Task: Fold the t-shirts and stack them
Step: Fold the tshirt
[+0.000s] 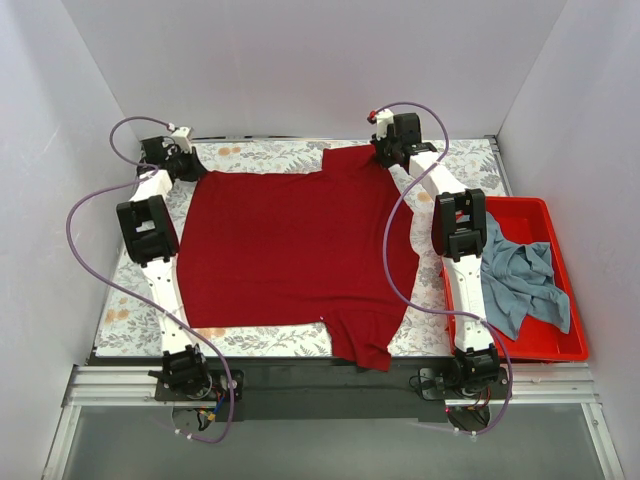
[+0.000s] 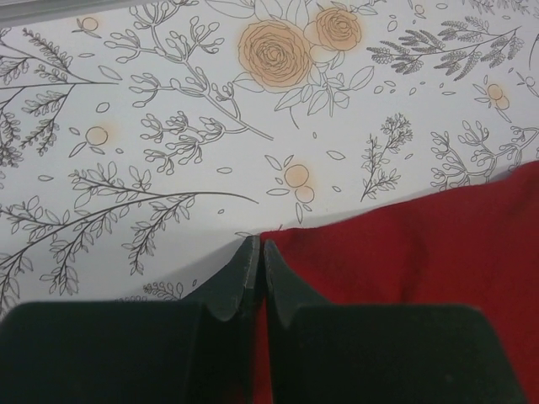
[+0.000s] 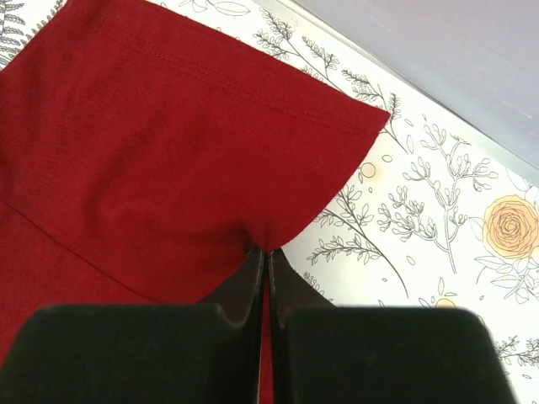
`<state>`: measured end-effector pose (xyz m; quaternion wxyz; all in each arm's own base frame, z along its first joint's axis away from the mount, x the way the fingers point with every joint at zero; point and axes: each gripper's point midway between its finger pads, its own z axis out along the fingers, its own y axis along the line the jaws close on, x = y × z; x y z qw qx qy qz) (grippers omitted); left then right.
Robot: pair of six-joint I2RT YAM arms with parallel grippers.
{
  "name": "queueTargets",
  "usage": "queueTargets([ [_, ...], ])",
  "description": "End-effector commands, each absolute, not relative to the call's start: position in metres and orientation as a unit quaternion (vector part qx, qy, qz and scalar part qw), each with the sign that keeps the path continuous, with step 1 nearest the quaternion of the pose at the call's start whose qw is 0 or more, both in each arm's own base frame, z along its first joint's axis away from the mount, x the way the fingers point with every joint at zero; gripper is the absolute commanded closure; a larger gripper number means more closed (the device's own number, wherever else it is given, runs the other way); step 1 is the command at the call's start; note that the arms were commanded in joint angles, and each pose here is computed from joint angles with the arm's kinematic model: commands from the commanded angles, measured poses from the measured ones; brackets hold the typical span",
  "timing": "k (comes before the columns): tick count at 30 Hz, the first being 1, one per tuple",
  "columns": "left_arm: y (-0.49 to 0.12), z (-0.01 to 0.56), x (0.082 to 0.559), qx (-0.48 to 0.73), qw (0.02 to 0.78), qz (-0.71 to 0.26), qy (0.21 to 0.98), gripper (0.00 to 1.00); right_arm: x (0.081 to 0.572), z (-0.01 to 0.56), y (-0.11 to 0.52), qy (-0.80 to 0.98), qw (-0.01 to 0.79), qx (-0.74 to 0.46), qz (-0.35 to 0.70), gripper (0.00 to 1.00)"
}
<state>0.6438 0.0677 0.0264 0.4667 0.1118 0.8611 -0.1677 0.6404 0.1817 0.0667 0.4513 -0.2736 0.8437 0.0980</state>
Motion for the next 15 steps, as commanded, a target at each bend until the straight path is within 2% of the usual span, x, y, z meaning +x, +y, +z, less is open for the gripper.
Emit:
queueTargets([
  [1, 0.082, 0.107, 0.652, 0.110, 0.540, -0.167, 0.818, 1.00, 0.657, 0.158, 0.179, 0.794, 0.537, -0.276, 0.078, 0.99],
  [15, 0.092, 0.143, 0.618, 0.147, 0.571, -0.229, 0.775, 1.00, 0.624, 0.167, 0.180, 0.796, 0.519, -0.294, 0.100, 0.99],
])
